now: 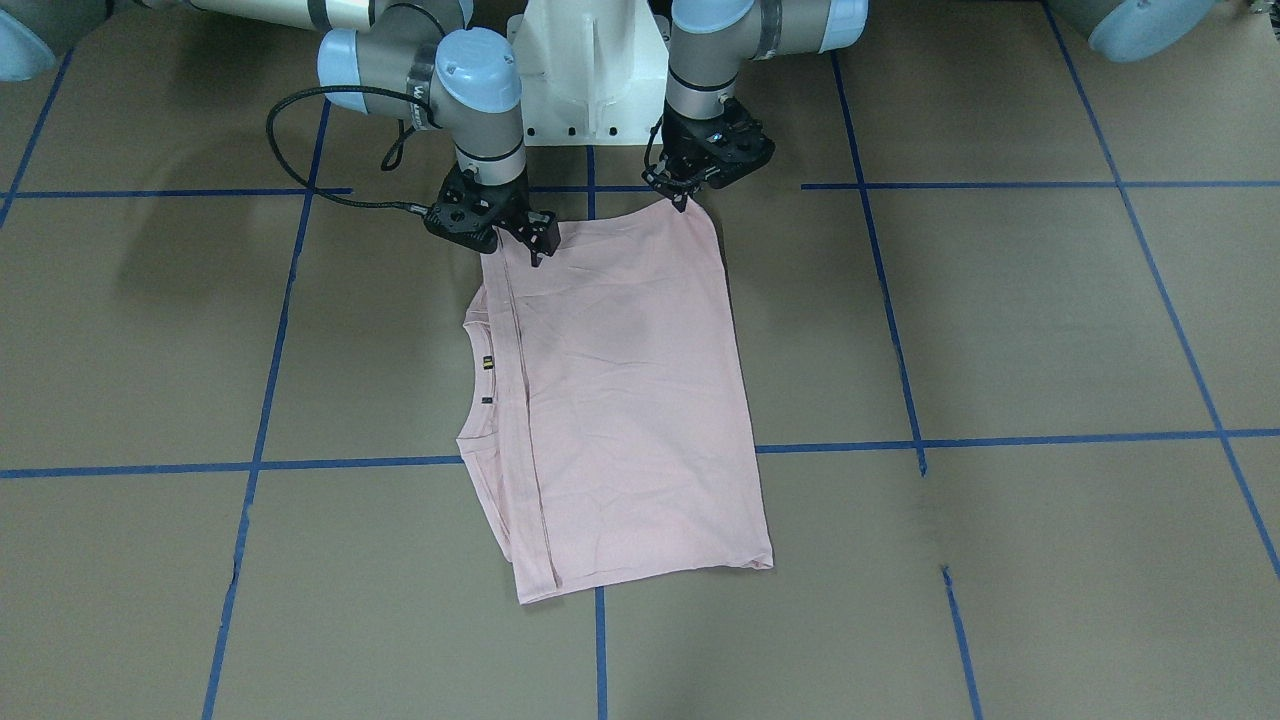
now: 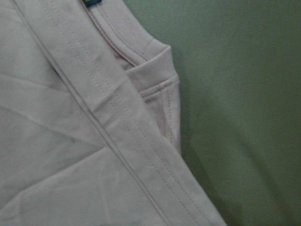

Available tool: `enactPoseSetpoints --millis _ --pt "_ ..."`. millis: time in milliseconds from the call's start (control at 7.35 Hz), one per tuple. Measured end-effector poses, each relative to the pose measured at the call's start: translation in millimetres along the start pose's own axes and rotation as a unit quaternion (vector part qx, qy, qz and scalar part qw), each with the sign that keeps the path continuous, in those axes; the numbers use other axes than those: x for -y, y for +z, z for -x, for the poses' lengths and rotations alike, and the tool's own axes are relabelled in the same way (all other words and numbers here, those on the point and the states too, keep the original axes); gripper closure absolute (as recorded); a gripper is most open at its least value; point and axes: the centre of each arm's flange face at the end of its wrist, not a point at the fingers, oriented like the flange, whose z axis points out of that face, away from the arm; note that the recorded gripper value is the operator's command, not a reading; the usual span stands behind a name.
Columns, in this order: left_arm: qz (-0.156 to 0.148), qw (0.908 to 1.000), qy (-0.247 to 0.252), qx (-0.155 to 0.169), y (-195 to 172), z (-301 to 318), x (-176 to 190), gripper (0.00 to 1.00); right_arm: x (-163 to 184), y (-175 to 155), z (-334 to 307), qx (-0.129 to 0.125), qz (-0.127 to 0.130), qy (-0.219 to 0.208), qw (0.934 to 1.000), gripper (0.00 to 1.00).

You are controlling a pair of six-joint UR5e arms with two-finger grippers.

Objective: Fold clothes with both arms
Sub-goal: 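Grasp the near edge of the shirt with both grippers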

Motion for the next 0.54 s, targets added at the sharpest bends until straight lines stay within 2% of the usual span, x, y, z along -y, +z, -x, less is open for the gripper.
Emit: enactPoseSetpoints --millis 136,272,408,544 --pt "0.0 1.0 0.0 0.0 -0.2 -0.2 -0.1 1.0 -0.6 0.1 -0.7 0.0 0.0 0.0 1.0 0.66" --pt "0.0 1.0 0.0 0.0 -0.4 -0.4 -0.2 1.0 -1.1 -0.5 -0.6 0.0 0.001 0.0 1.0 0.91" --pt "0.001 1.0 0.0 -0.001 -1.4 -1.0 -0.6 1.0 -2.1 -2.0 0.5 0.002 0.002 -0.002 1.0 1.0" --pt "0.001 1.0 0.0 -0.002 -2.1 -1.5 -0.5 1.0 -2.7 -1.8 0.6 0.002 0.003 -0.002 1.0 1.0"
